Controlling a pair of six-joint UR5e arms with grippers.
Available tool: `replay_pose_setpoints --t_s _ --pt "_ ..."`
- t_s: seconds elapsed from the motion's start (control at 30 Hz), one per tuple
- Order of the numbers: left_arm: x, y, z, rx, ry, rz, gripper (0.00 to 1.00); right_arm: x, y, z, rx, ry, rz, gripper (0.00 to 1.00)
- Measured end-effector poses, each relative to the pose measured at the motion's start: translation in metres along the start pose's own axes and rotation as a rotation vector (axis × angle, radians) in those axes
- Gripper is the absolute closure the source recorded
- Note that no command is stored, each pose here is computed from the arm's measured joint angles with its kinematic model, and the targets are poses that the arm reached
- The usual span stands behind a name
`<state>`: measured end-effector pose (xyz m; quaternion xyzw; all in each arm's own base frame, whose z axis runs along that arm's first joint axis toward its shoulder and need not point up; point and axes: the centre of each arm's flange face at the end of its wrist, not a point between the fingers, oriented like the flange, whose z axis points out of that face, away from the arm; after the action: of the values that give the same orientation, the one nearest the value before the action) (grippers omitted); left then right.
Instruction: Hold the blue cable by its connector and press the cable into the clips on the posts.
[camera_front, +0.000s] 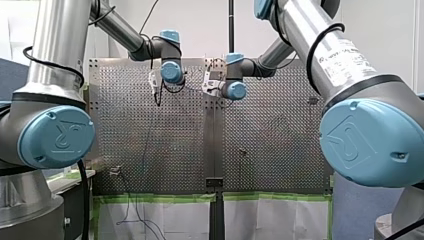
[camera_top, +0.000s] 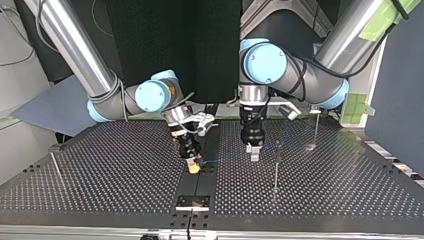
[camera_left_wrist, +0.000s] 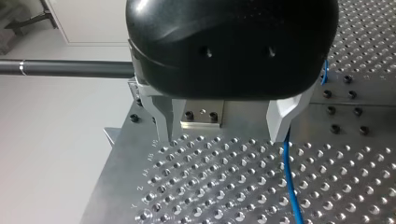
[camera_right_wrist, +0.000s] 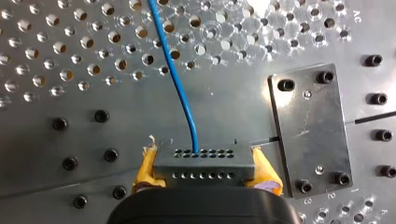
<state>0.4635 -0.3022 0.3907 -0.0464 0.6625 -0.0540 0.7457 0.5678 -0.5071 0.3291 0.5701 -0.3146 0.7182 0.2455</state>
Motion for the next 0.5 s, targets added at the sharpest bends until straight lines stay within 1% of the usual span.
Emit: replay_pose_setpoints --t_s 0.07,0.2,0.37,0.43,0.5 --pt "-0.002 -0.001 -0.003 0.002 0.006 0.001 0.00 0.001 0.003 0.000 -0.003 0.001 -0.001 1.00" --pt "0.000 -0.008 -0.013 0.019 0.039 0.021 0.00 0.001 0.007 0.001 -0.009 0.003 -0.002 1.00" --pt "0.004 -0.017 -0.025 0.035 0.082 0.047 0.00 0.001 0.008 0.001 -0.007 0.003 -0.002 1.00" --pt "0.006 -0.018 -0.030 0.035 0.102 0.055 0.00 0.001 0.008 0.001 -0.006 0.003 -0.002 1.00" --pt "0.007 -0.018 -0.032 0.025 0.111 0.061 0.00 0.001 0.006 0.001 -0.004 0.002 -0.001 1.00"
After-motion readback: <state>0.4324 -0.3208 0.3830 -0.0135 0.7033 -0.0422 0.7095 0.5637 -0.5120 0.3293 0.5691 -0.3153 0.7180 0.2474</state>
